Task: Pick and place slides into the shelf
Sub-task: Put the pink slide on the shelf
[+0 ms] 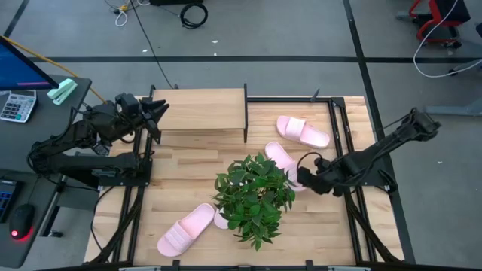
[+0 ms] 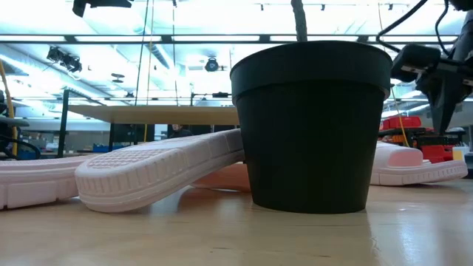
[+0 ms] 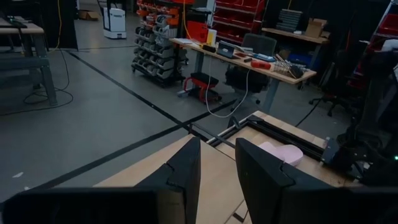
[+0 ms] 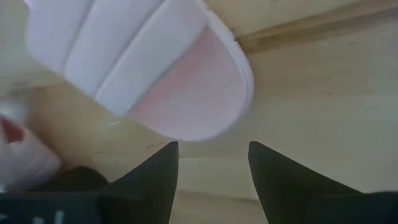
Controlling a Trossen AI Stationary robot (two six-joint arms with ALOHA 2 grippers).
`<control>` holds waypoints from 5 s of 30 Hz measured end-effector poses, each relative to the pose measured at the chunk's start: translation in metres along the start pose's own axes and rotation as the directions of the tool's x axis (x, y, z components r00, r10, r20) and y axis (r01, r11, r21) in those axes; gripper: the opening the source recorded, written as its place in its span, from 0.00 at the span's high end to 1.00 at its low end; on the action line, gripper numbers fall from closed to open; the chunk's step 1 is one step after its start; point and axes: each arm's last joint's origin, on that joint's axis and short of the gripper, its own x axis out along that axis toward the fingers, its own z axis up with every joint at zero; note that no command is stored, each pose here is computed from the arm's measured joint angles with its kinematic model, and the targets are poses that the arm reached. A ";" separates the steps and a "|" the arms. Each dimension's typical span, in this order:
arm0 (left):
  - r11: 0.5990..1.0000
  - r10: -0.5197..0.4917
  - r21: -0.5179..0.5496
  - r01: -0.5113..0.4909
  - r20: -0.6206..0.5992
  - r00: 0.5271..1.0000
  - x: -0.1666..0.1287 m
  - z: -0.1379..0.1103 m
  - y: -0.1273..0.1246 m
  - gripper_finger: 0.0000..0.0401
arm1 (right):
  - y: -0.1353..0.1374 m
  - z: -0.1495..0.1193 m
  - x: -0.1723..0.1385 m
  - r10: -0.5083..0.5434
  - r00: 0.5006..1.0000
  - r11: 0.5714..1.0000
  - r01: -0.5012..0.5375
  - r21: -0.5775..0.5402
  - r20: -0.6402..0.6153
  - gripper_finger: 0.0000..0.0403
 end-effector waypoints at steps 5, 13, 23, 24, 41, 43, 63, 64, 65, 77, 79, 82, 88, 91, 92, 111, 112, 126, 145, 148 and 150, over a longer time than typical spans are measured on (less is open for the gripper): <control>1.000 0.000 0.000 0.000 0.000 1.000 0.000 0.000 0.000 0.73 | 0.000 -0.003 0.015 -0.062 0.997 0.998 0.062 0.006 0.043 0.50; 1.000 -0.001 -0.001 0.001 0.002 1.000 0.000 0.000 0.000 0.73 | 0.001 -0.002 0.030 -0.111 0.988 0.994 0.110 0.020 0.102 0.50; 1.000 -0.003 -0.013 0.003 0.002 1.000 0.000 0.000 0.000 0.73 | 0.018 -0.001 0.053 -0.022 0.986 0.999 0.014 0.047 0.167 0.53; 1.000 -0.003 -0.013 0.003 0.003 1.000 0.000 0.000 0.000 0.73 | 0.019 -0.001 0.055 -0.017 0.985 0.999 0.009 0.045 0.173 0.55; 1.000 -0.008 -0.014 0.009 0.024 1.000 0.000 0.003 -0.001 0.73 | 0.021 0.000 0.025 0.161 0.957 0.986 -0.143 -0.091 0.241 0.94; 1.000 -0.008 -0.015 0.009 0.024 1.000 0.000 0.003 -0.001 0.73 | 0.021 -0.001 0.013 0.155 0.960 0.986 -0.134 -0.104 0.232 0.94; 0.999 -0.027 -0.017 0.028 0.024 0.999 0.000 0.003 -0.001 0.73 | 0.060 0.024 -0.215 0.306 0.849 0.812 0.003 -0.584 0.430 0.94; 0.999 -0.035 -0.017 0.036 0.023 0.999 0.000 0.003 -0.002 0.73 | 0.063 0.027 -0.221 0.322 0.835 0.806 0.007 -0.592 0.447 0.94; 0.999 -0.039 -0.018 0.039 0.022 0.999 0.000 0.003 -0.002 0.73 | 0.067 0.029 -0.227 0.331 0.822 0.797 0.018 -0.604 0.462 0.94; 0.998 -0.047 -0.031 0.047 0.027 0.999 0.000 0.004 -0.002 0.78 | 0.109 0.051 -0.282 0.459 0.621 0.771 0.076 -0.632 0.635 0.94; 0.998 -0.047 -0.031 0.047 0.027 0.999 0.000 0.004 -0.002 0.79 | 0.120 0.053 -0.286 0.488 0.589 0.767 0.063 -0.639 0.644 0.94; 0.998 -0.049 -0.037 0.050 0.037 0.998 0.000 0.005 -0.002 0.80 | 0.134 0.057 -0.289 0.530 0.540 0.764 0.031 -0.644 0.654 0.94; 0.998 -0.051 -0.044 0.053 0.052 0.997 0.000 0.006 -0.003 0.80 | 0.165 0.065 -0.289 0.607 0.496 0.723 -0.018 -0.691 0.621 0.94; 0.997 -0.053 -0.050 0.057 0.062 0.997 0.000 0.007 -0.003 0.79 | 0.182 0.069 -0.284 0.650 0.498 0.680 -0.043 -0.732 0.575 0.94; 0.997 -0.054 -0.052 0.058 0.066 0.996 0.000 0.008 -0.003 0.79 | 0.187 0.071 -0.282 0.663 0.502 0.659 -0.042 -0.751 0.555 0.94; 0.986 -0.132 -0.098 0.134 0.026 0.991 0.020 0.005 -0.017 0.76 | 0.237 0.100 -0.233 0.670 0.717 0.277 -0.002 -0.961 0.192 0.94; 0.984 -0.147 -0.103 0.148 0.015 0.989 0.022 0.004 -0.019 0.76 | 0.238 0.100 -0.233 0.669 0.721 0.265 -0.003 -0.964 0.182 0.94; 0.960 -0.244 -0.141 0.241 -0.003 0.970 0.040 0.002 -0.033 0.58 | 0.245 0.103 -0.220 0.640 0.755 0.221 -0.001 -0.975 0.144 0.94; 0.923 -0.338 -0.213 0.320 -0.053 0.940 0.043 -0.001 -0.037 0.34 | 0.259 0.104 -0.189 0.551 0.829 0.172 0.007 -0.985 0.102 0.94; 0.920 -0.351 -0.215 0.328 -0.077 0.933 0.047 -0.004 -0.039 0.33 | 0.261 0.100 -0.186 0.551 0.830 0.156 0.000 -0.988 0.087 0.94; 0.918 -0.358 -0.219 0.329 -0.109 0.927 0.050 -0.008 -0.041 0.33 | 0.263 0.097 -0.185 0.562 0.823 0.142 -0.005 -0.990 0.077 0.94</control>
